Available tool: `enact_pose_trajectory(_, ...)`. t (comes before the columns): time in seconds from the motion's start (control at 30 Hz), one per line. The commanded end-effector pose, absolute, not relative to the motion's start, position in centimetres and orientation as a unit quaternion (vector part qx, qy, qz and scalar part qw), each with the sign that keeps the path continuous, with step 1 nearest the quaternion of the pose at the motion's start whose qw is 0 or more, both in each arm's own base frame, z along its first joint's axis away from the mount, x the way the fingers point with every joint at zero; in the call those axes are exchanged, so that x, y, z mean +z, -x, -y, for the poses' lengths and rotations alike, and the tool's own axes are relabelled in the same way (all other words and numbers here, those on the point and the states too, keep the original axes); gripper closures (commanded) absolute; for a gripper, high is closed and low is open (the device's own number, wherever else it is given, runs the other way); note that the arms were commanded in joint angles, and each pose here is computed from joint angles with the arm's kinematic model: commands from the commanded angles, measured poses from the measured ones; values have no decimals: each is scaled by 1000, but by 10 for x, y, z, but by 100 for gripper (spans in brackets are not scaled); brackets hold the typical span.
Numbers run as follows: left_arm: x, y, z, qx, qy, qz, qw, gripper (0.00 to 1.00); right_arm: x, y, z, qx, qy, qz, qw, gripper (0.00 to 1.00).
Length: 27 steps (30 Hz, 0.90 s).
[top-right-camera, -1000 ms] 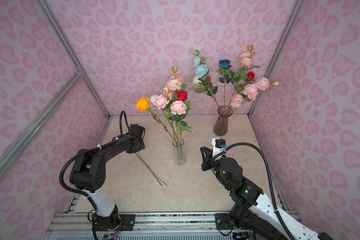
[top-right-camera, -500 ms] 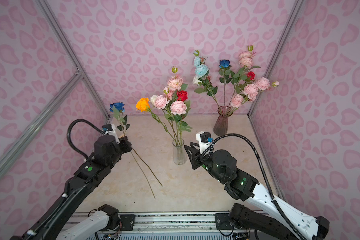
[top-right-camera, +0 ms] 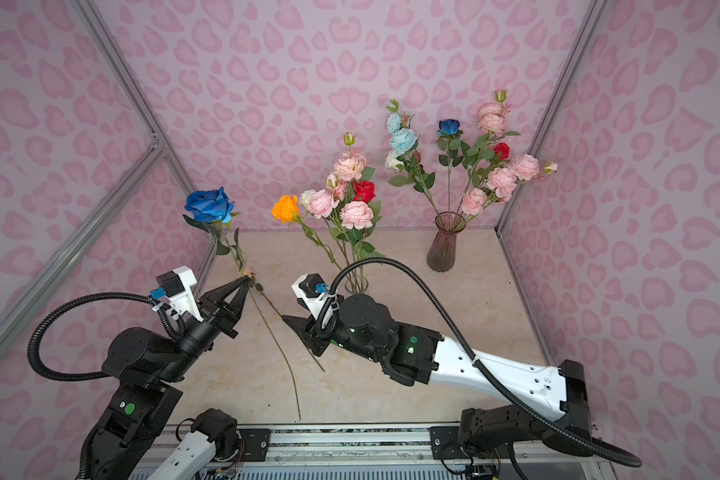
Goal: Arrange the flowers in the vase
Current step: 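Lift the blue rose upright toward the right gripper with the left gripper, then grasp the blue rose stem with the right gripper while the left gripper releases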
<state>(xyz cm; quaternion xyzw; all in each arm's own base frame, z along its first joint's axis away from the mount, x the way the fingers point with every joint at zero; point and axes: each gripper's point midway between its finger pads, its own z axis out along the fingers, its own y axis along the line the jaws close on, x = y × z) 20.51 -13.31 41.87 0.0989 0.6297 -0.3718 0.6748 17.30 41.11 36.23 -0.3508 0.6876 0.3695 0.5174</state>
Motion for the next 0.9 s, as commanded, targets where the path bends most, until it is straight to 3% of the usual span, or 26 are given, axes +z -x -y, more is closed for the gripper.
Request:
enact_pose_trajectory(0.0, 431, -189, 152, -422, -149, -600, 663, 97, 369, -171, -432, 399, 345, -677, 514, 52)
enact_pose_trajectory(0.3, 422, -189, 155, -426, -153, -605, 655, 97, 376, -177, -455, 398, 353, -676, 511, 63)
enact_pose_trajectory(0.4, 423, -187, 154, -427, -152, -601, 658, 97, 374, -182, -459, 403, 349, -680, 504, 79)
enact_pose_trajectory(0.57, 426, -187, 153, -425, -151, -600, 660, 94, 372, -183, -466, 404, 353, -681, 498, 95)
enact_pose_trajectory(0.63, 427, -187, 152, -424, -147, -601, 661, 86, 373, -184, -464, 404, 349, -679, 504, 98)
enact_pose_trajectory(0.73, 427, -193, 144, -408, -125, -612, 666, 57, 376, -186, -459, 396, 345, -678, 514, 100)
enact_pose_trajectory(0.87, 425, -195, 122, -369, -79, -622, 687, 42, 384, -194, -443, 365, 336, -678, 543, 100)
